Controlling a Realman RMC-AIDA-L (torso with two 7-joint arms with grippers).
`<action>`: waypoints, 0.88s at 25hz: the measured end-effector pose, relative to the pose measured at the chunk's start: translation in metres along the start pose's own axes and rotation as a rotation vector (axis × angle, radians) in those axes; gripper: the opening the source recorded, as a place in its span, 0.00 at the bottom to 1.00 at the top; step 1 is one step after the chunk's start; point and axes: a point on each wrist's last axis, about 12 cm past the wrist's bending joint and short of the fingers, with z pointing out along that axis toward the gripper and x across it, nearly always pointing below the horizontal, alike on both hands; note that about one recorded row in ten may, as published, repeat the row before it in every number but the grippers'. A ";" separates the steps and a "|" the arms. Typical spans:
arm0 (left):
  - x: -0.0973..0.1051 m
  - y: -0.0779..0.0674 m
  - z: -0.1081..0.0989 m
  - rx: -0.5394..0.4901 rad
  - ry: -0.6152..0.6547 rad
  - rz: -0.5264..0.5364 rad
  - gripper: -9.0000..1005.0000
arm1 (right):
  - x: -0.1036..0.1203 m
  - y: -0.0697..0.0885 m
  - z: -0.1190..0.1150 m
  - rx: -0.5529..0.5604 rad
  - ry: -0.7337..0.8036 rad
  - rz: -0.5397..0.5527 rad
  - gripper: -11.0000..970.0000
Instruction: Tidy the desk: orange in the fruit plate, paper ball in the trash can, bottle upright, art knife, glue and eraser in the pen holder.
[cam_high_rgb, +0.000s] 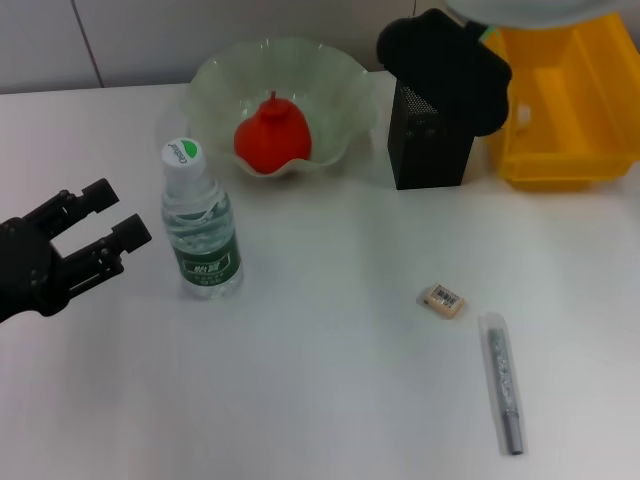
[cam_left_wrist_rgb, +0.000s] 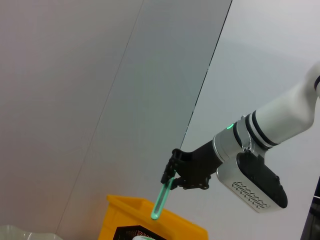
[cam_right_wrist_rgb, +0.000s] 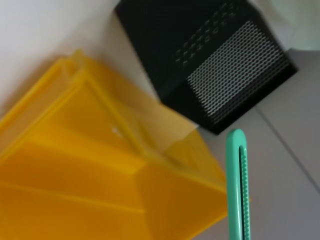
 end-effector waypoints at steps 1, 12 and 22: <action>0.000 0.000 0.000 0.000 0.000 -0.002 0.78 | -0.001 -0.002 0.000 0.010 -0.002 -0.005 0.20; 0.001 0.001 -0.001 -0.008 0.003 -0.003 0.78 | -0.019 -0.012 0.003 0.047 0.026 -0.094 0.20; 0.001 0.001 -0.002 -0.012 0.003 -0.004 0.78 | -0.028 -0.011 0.003 0.044 0.031 -0.126 0.21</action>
